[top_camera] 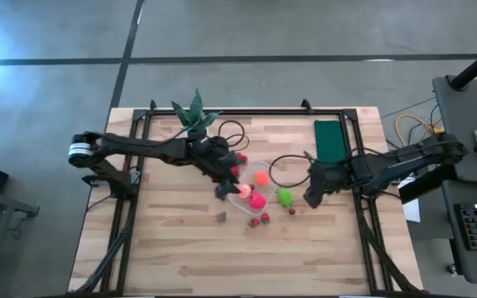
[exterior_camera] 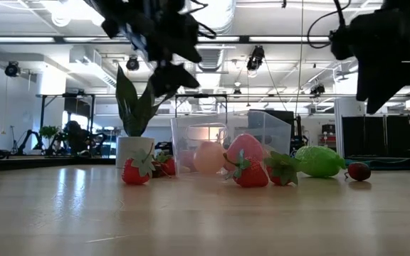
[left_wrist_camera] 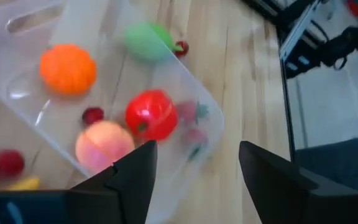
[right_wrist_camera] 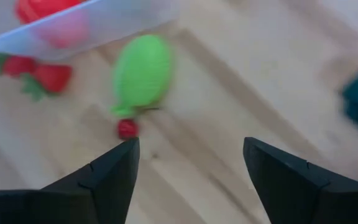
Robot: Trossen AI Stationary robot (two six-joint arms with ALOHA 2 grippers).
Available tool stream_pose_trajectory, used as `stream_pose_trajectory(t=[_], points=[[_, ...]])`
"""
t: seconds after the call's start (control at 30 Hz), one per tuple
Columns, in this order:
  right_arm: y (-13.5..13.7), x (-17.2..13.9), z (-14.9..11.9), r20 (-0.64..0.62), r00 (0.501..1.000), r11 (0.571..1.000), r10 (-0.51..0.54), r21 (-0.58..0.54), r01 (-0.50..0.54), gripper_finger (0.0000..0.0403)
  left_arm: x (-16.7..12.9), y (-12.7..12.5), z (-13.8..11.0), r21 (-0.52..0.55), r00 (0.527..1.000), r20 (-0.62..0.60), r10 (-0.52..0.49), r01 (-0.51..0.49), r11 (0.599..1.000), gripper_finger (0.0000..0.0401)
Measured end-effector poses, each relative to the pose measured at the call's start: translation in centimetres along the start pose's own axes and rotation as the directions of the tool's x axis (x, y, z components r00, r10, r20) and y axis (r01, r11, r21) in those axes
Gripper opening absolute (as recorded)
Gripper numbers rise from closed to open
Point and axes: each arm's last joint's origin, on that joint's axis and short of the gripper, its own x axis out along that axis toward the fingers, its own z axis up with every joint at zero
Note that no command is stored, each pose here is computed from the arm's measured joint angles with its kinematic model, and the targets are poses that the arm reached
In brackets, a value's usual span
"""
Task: Pick and placing Produce into tupperware
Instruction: Put the red cherry into the container
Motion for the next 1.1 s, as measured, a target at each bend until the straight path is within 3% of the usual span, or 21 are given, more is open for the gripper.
stream_pose_trajectory(t=[0.13, 0.33, 0.6, 0.87, 1.1], points=[[1.7, 1.7, -0.2, -0.05, 0.998, 0.999, 0.043, -0.018, -0.044, 0.0274, -2.0, -1.5, -2.2, 0.022, 0.998, -0.014, 0.057, -0.057, 0.998, 0.0202], [3.7, 3.5, -2.5, -0.117, 0.993, 1.0, -0.003, -0.024, 0.0, 0.0276, -4.4, -2.8, -6.3, 0.037, 0.992, 0.026, 0.124, -0.124, 0.992, 0.02], [5.5, 5.0, -4.1, -0.04, 0.998, 0.997, -0.057, -0.049, 0.055, 0.028, -6.1, -1.9, -10.9, -0.003, 0.963, 0.093, 0.252, -0.253, 0.968, 0.02], [6.2, 7.5, -4.6, -0.079, 0.986, 0.953, -0.149, -0.277, 0.122, 0.0292, -7.0, -1.5, -12.3, -0.003, 0.965, 0.109, 0.238, -0.239, 0.971, 0.02], [7.0, 8.4, -4.4, -0.031, 0.981, 0.934, -0.194, -0.313, 0.175, 0.0278, -6.8, -1.2, -12.7, 0.001, 0.965, 0.1, 0.243, -0.244, 0.97, 0.02]])
